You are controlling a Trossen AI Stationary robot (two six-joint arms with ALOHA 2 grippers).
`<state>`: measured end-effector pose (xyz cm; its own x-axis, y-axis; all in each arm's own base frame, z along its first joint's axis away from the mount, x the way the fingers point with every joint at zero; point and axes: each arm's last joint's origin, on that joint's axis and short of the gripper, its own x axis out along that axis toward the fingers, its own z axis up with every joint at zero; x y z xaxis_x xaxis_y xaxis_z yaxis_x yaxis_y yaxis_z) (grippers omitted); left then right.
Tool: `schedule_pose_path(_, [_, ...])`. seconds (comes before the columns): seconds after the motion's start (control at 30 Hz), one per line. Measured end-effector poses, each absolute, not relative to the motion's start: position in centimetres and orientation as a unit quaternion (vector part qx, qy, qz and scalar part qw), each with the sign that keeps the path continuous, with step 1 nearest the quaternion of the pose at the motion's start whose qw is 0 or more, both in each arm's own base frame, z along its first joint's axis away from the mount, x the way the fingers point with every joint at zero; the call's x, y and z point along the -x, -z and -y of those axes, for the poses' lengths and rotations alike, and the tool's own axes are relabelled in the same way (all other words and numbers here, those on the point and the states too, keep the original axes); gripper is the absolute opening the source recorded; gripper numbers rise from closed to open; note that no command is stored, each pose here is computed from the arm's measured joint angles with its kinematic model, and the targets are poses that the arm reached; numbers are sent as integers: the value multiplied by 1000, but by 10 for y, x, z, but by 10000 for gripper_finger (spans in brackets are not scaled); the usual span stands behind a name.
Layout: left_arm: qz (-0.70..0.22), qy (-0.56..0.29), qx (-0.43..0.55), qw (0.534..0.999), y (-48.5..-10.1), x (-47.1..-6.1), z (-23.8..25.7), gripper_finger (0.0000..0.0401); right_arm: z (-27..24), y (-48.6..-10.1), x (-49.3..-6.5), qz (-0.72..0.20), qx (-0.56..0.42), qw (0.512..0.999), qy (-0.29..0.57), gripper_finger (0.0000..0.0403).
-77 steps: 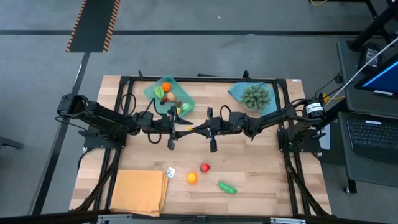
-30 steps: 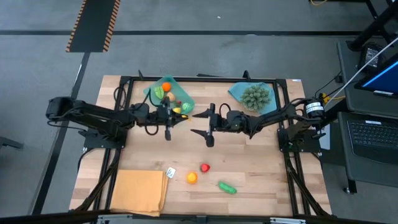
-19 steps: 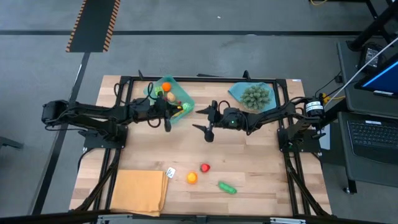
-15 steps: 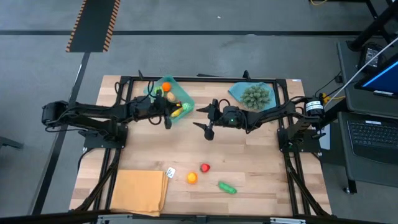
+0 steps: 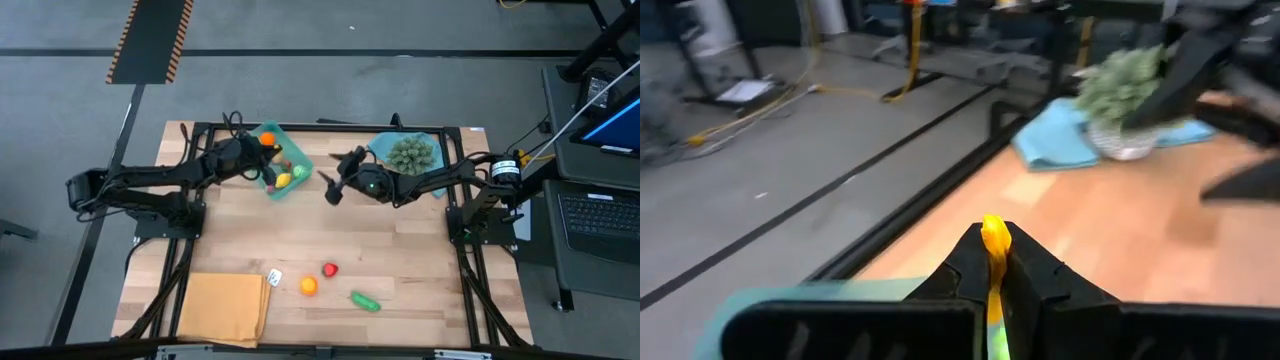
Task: Pick and placing Produce into tupperware
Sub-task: Put the yellow corn into the blue bin
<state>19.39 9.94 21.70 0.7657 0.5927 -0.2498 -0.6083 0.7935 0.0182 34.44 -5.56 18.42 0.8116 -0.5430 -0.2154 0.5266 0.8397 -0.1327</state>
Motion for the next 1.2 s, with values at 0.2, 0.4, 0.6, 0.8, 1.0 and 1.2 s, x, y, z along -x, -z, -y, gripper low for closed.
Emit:
schedule_pose_path(0.2, [-168,-371,42,912,-209,-184,-108,3,60,-183,-340,-136,48,914,380,312])
schedule_pose_path(0.4, [-194,-384,50,901,-208,-174,-108,3,59,-179,-339,-151,45,914,374,312])
schedule_pose_path(0.6, [-201,-397,67,893,-213,-162,-107,3,59,-181,-340,-152,38,930,334,312])
schedule_pose_path(0.8, [-262,-410,89,869,-237,-160,-113,2,60,-190,-336,-153,41,939,307,312])
schedule_pose_path(1.0, [-360,-404,124,832,-256,-163,-122,2,60,-191,-336,-156,42,939,303,312])
schedule_pose_path(1.2, [-445,-379,165,794,-266,-171,-139,2,60,-191,-336,-156,43,940,301,312])
